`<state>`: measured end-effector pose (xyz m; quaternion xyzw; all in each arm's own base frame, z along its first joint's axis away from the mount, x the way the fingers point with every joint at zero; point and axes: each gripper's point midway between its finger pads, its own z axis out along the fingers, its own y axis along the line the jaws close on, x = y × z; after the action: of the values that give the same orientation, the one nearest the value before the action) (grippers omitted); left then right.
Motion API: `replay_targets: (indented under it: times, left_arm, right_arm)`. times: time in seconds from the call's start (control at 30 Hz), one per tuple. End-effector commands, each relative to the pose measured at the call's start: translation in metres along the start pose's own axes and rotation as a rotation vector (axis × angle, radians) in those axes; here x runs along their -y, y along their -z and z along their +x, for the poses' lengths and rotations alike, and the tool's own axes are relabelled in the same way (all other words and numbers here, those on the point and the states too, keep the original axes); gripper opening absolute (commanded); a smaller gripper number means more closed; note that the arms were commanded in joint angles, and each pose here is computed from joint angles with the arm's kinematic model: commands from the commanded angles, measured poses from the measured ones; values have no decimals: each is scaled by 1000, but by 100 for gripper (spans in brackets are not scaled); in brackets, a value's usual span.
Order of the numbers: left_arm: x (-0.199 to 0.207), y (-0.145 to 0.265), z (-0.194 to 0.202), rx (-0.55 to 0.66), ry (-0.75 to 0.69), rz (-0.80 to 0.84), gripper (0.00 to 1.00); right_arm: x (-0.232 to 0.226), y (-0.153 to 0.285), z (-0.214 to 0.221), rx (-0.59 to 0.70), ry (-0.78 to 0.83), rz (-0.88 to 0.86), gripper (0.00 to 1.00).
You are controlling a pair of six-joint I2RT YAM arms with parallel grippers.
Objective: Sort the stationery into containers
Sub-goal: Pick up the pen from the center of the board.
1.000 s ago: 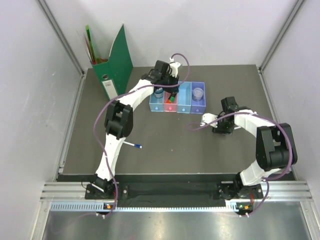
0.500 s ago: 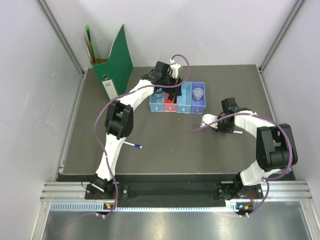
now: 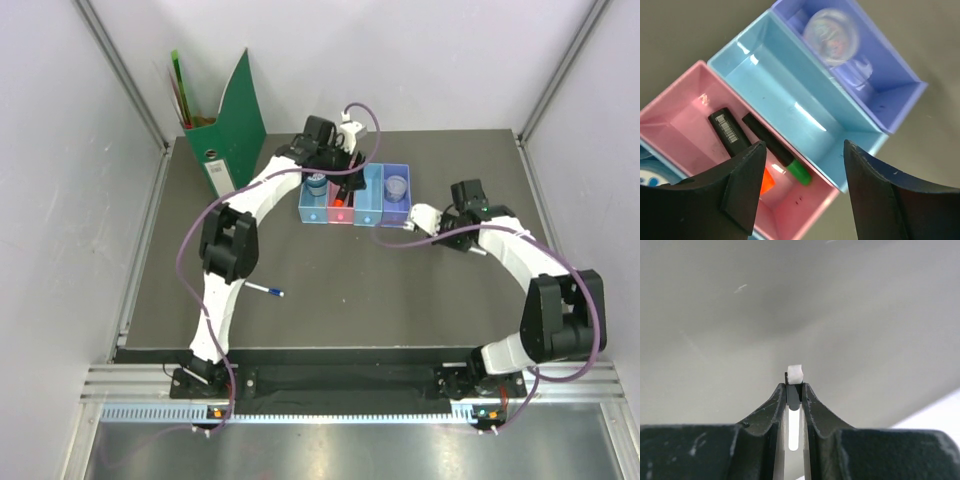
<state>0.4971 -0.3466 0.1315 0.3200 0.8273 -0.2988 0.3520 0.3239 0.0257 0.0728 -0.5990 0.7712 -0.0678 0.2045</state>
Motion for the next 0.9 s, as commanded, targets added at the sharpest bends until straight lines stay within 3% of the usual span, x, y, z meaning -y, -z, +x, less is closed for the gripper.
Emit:
replay_targets:
  times: [0.0, 0.13, 0.23, 0.27, 0.33, 0.5, 0.67, 0.77, 0.87]
  left_arm:
    - [51, 78, -77, 191, -272, 95, 69]
    - [67, 123, -62, 144, -501, 101, 70]
    - [69, 146, -24, 38, -676, 107, 71]
    - [65, 148, 8, -49, -744, 130, 72]
    - [69, 170, 24, -81, -817, 127, 73]
    - [63, 196, 117, -278, -1033, 190, 74]
    - [57, 217, 184, -361, -1356, 218, 75]
    - [54, 220, 205, -383, -1490, 237, 75]
    - [55, 218, 213, -398, -1517, 286, 75]
  right_arm:
    - [35, 43, -28, 101, -126, 124, 0]
    - [51, 68, -39, 151, -272, 196, 0]
    - [67, 86, -47, 188, -379, 256, 0]
    - [76, 95, -51, 202, -407, 290, 0]
    - [85, 105, -53, 224, -489, 325, 0]
    - [110, 138, -74, 329, -649, 368, 0]
    - [123, 155, -106, 457, -806, 302, 0]
    - [134, 162, -118, 496, -843, 294, 0]
    - [145, 165, -121, 505, -840, 316, 0]
